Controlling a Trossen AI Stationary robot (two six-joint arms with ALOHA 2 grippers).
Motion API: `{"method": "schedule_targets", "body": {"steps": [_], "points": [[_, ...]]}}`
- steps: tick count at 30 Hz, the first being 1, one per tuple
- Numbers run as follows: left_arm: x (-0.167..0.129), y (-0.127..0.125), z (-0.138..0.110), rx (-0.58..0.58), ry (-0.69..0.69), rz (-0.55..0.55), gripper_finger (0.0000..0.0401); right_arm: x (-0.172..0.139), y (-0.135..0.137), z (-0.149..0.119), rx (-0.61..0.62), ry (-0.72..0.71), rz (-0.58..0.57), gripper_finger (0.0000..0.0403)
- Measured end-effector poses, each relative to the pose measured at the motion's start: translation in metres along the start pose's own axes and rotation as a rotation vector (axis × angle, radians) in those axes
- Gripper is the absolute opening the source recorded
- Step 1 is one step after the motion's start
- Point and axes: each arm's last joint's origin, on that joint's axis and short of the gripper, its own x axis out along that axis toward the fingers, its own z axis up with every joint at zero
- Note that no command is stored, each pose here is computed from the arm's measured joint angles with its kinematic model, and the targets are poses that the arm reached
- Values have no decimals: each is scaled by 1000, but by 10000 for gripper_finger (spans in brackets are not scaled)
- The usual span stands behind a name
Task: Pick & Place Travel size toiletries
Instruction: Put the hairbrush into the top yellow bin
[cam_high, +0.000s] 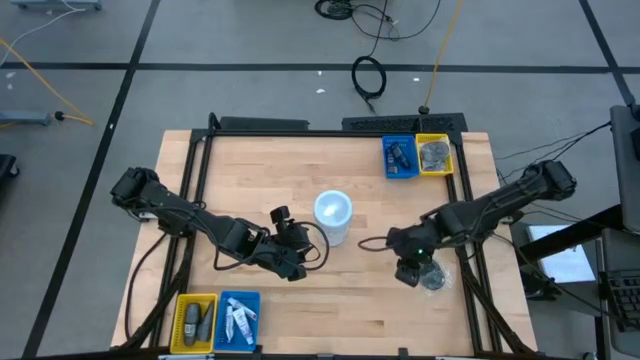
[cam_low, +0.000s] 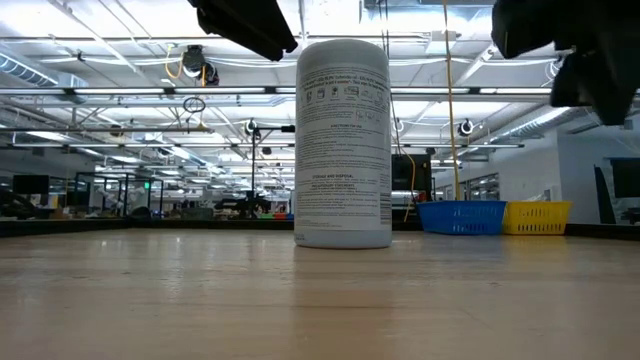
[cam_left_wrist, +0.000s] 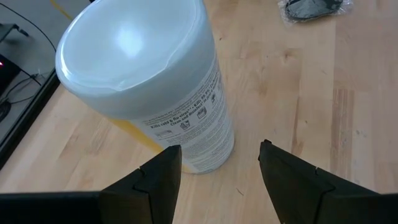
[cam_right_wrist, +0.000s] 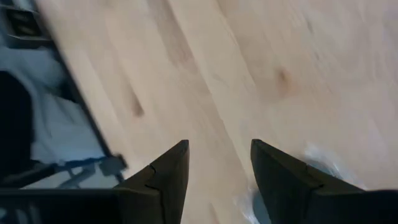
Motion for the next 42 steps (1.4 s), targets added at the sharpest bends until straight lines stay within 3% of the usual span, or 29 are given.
{"method": "schedule_targets", "body": {"steps": [4, 10, 22, 29, 35, 42], "points": [[0, 0, 0, -4, 0, 0, 214, 8, 0, -6, 51, 86, -97, 164], [0, 0, 0, -3, 1, -1, 214, 21, -24, -21, 169, 205, -276, 164], [0, 0, 0, 1, 1, -1, 214, 42, -43, -29, 208, 193, -282, 164], [0, 0, 0, -1, 1, -2, 214, 41, -50, -31, 187, 145, -400, 164], [0, 0, 0, -4, 2, -3, 214, 35, -59, -39, 277, 197, -523, 164], [0, 0, 0, -6, 1, -3, 214, 33, -60, -40, 282, 202, -546, 164]]}}
